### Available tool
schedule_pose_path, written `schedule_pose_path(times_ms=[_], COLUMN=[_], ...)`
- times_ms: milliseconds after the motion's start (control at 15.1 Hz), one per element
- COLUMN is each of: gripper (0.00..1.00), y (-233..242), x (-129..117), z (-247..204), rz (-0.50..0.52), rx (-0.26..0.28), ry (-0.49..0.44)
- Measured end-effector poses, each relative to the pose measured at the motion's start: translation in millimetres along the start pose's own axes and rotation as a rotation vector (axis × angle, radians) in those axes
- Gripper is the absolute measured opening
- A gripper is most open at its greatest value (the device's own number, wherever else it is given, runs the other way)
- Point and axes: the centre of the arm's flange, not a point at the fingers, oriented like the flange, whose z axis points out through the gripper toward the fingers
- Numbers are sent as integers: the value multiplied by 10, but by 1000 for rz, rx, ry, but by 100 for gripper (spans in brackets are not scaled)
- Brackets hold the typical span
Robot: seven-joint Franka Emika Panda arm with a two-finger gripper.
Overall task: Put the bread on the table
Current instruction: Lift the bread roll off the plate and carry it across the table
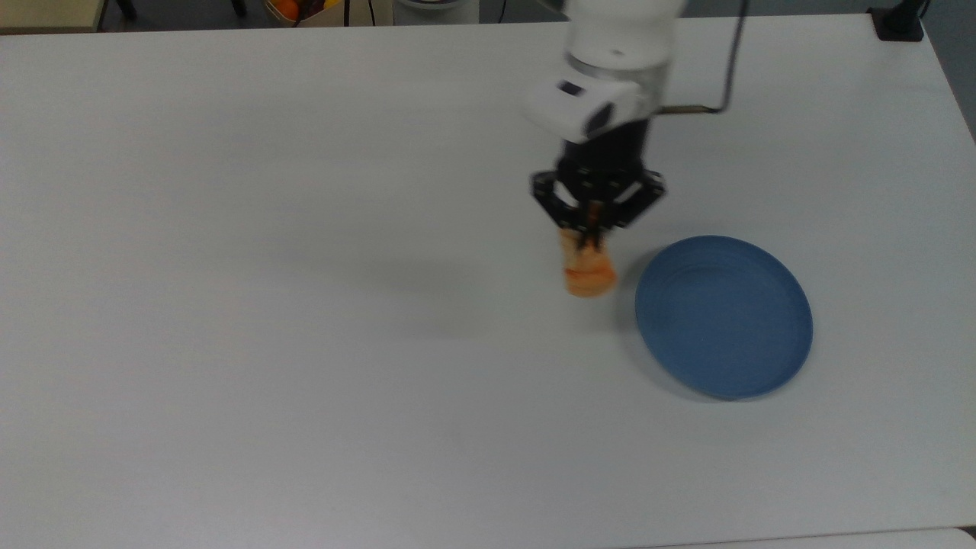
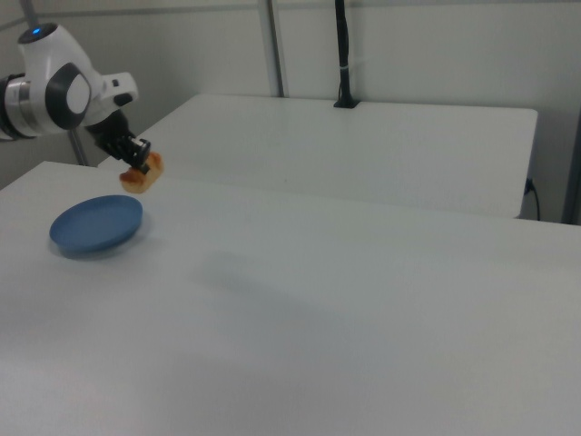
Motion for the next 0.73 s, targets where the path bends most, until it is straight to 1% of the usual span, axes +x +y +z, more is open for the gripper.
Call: schedule_pose_path(times_ms=[133,265,332,465,597,664,730], gripper=[9,9,9,9,9,9,9], y=[569,1116,1542,2138,2866,3230,3735], x=[-3,-54,-115,-218,-328,-405,-561], z=[-263,-470,-560,-607,-636,-652,-669], rz=[-7,-9,-5,0,18,26,36], rx=[-32,-49,-58,-72,-83,-91,-100], ry=[-22,-40,-59,-105,-129,-136,-150])
